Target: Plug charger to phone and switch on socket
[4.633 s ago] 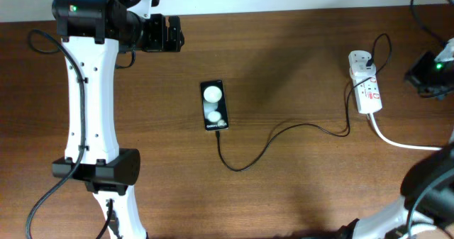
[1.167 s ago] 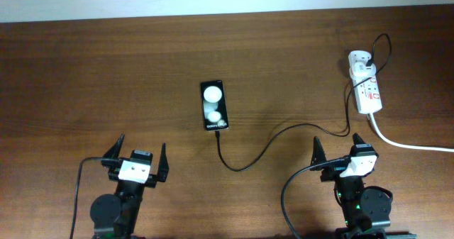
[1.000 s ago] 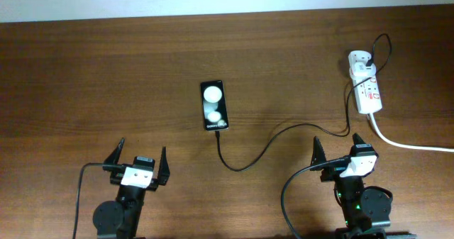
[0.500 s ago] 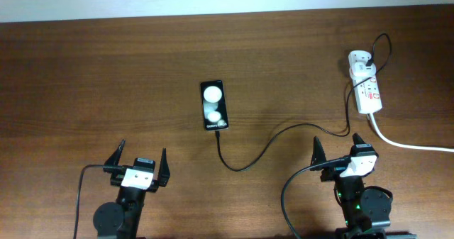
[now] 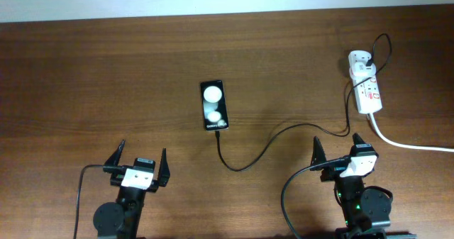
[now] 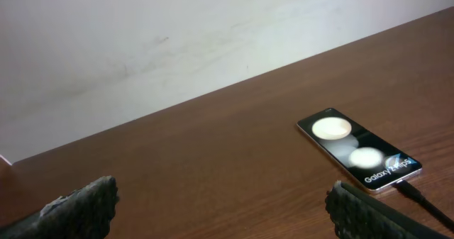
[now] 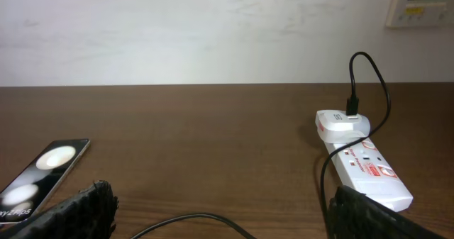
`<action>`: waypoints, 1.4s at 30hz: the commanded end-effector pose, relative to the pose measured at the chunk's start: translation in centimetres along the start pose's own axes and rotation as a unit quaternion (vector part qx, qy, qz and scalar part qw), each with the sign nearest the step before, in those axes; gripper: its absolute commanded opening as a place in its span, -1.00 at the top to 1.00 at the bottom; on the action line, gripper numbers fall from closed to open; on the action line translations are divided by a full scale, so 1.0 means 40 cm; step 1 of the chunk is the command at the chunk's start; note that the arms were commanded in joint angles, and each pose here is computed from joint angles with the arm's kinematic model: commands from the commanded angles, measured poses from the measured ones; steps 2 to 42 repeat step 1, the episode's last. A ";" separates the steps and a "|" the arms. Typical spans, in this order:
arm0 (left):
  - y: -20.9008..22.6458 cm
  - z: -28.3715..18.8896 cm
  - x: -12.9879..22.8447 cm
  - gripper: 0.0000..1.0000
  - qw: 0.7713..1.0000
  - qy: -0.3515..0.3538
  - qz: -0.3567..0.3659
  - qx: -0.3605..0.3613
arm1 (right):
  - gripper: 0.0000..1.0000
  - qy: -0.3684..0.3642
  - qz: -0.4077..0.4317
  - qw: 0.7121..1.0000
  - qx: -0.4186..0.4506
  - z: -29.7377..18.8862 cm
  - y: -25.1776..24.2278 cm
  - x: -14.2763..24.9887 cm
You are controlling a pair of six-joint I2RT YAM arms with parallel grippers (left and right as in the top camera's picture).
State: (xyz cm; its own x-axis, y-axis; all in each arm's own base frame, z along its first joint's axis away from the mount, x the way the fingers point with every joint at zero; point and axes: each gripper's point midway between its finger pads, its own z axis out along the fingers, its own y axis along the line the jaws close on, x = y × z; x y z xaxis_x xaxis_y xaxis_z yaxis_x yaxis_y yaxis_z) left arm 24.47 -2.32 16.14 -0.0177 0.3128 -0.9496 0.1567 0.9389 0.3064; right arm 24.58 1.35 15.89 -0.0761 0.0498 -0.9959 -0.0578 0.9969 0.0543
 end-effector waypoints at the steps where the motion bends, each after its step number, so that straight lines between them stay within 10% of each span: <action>1: 0.005 -0.001 0.005 -0.98 1.000 0.001 0.008 -0.007 | -0.97 0.001 0.002 1.000 0.002 0.000 -0.001 0.006; 42: 0.005 -0.001 0.005 -0.98 1.000 0.001 0.008 -0.007 | -0.97 0.001 0.002 1.000 0.002 0.000 -0.001 0.006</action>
